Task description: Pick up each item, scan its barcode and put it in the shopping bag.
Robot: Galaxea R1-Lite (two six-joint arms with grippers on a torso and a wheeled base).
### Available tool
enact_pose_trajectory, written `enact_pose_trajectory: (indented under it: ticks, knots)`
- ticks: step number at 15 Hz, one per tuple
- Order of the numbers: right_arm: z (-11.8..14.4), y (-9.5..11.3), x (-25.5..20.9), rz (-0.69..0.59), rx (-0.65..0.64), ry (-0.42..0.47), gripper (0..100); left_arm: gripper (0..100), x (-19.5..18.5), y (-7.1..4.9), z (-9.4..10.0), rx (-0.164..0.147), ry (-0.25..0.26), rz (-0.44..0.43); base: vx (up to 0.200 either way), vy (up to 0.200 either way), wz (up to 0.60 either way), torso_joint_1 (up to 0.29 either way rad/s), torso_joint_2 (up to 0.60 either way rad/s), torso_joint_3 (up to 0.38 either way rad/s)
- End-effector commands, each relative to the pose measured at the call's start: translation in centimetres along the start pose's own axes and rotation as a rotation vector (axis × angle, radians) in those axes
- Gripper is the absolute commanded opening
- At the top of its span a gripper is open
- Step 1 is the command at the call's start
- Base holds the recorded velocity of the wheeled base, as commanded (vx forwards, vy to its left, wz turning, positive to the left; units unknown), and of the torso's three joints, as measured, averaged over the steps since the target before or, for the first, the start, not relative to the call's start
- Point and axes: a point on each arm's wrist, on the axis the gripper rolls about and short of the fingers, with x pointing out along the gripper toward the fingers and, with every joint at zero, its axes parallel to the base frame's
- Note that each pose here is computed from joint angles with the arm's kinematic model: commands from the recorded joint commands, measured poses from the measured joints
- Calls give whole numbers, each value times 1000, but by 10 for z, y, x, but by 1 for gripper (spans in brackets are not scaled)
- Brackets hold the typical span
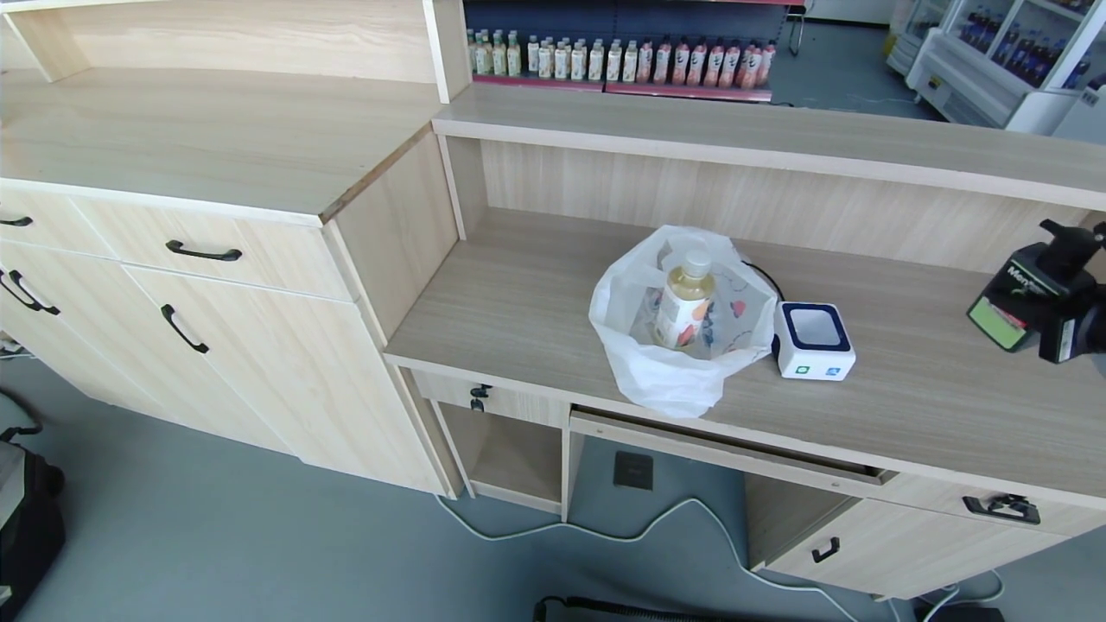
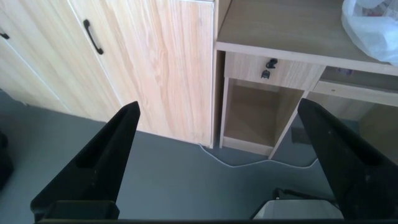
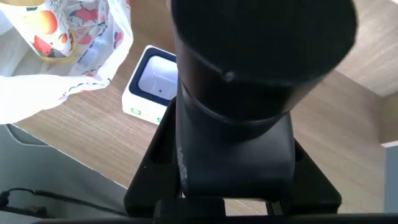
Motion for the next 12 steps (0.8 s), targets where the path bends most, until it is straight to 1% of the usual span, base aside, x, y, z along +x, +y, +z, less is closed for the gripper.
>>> enact_pose_trajectory:
  ticks: [1, 2, 4, 5, 6, 7, 8, 9, 10, 11, 12]
  knots:
    - [27, 9, -56, -83, -115, -58, 0, 100, 0, 0, 0, 0, -1, 0, 0, 0, 0, 0, 0, 0]
    - [30, 13, -60, -78, -147, -62, 0, 100, 0, 0, 0, 0, -1, 0, 0, 0, 0, 0, 0, 0]
    - [37, 25, -59, -24, -164, -70, 0, 100, 0, 0, 0, 0, -1, 0, 0, 0, 600, 2, 5, 2]
    - [42, 29, -56, -25, -171, -78, 0, 100, 0, 0, 0, 0, -1, 0, 0, 0, 600, -2, 7, 2]
    - [46, 34, -49, -8, -163, -89, 0, 100, 0, 0, 0, 0, -1, 0, 0, 0, 600, -7, -2, 12]
    - [50, 42, -41, 41, -137, -107, 0, 100, 0, 0, 0, 0, -1, 0, 0, 0, 600, 2, 2, 2]
    - [49, 53, -24, 110, -109, -110, 0, 100, 0, 0, 0, 0, -1, 0, 0, 0, 0, 0, 0, 0]
    - [48, 56, -20, 126, -106, -108, 0, 100, 0, 0, 0, 0, -1, 0, 0, 0, 0, 0, 0, 0]
    - [41, 65, -5, 179, -90, -87, 0, 100, 0, 0, 0, 0, -1, 0, 0, 0, 0, 0, 0, 0]
    - [25, 79, 14, 249, -66, -35, 0, 100, 0, 0, 0, 0, -1, 0, 0, 0, 0, 0, 0, 0]
    - [11, 86, 25, 283, -54, 3, 0, 100, 0, 0, 0, 0, -1, 0, 0, 0, 0, 0, 0, 0]
